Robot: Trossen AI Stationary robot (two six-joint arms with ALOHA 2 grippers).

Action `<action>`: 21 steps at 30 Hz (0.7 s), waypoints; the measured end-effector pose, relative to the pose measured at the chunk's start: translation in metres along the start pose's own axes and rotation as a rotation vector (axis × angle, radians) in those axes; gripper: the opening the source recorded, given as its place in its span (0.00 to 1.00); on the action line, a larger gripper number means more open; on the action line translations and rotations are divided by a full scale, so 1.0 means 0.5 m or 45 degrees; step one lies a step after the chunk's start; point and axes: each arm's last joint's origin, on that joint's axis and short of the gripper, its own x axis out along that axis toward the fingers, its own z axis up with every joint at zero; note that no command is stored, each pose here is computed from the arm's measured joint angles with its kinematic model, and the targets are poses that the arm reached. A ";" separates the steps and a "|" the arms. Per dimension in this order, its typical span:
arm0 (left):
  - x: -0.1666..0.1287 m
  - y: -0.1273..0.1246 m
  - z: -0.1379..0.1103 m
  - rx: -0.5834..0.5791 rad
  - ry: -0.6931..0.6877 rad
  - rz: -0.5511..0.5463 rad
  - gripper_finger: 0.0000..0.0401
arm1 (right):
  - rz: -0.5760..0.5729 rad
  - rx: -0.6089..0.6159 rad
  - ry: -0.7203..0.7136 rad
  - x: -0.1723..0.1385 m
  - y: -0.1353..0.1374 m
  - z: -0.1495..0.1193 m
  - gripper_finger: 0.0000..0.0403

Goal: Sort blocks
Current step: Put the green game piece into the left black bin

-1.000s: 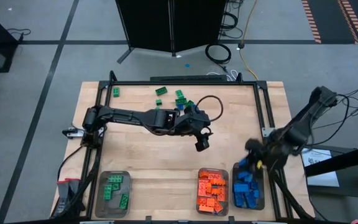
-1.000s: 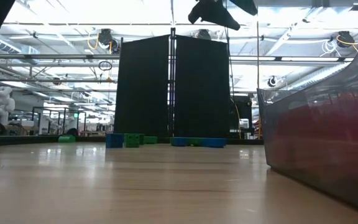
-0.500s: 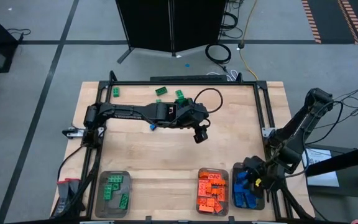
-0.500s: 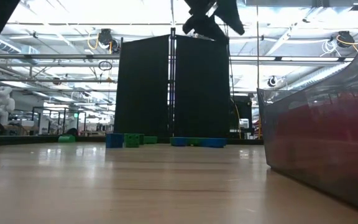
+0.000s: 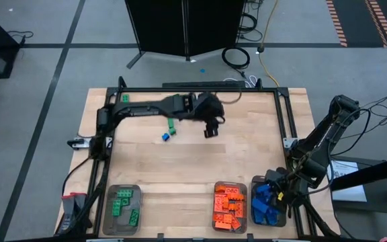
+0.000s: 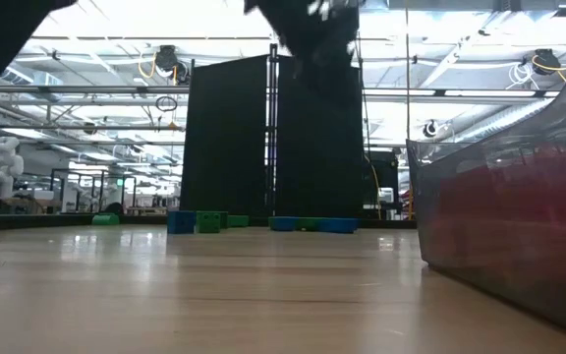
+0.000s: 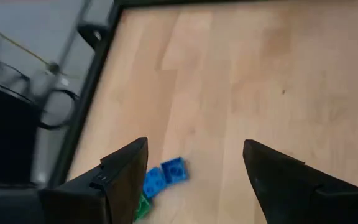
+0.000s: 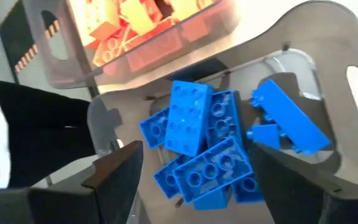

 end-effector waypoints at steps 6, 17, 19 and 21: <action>0.050 0.132 -0.067 -0.557 0.209 0.123 0.67 | -0.057 -0.006 -0.006 0.000 -0.009 0.000 0.72; 0.127 0.229 -0.194 -1.026 0.639 0.256 0.67 | -0.118 0.002 -0.064 0.000 -0.017 0.003 0.73; 0.149 0.228 -0.212 -1.035 0.700 0.270 0.67 | -0.134 -0.002 -0.062 -0.001 -0.020 0.003 0.73; 0.170 0.224 -0.225 -1.041 0.736 0.277 0.67 | -0.150 -0.006 -0.060 -0.001 -0.022 0.002 0.73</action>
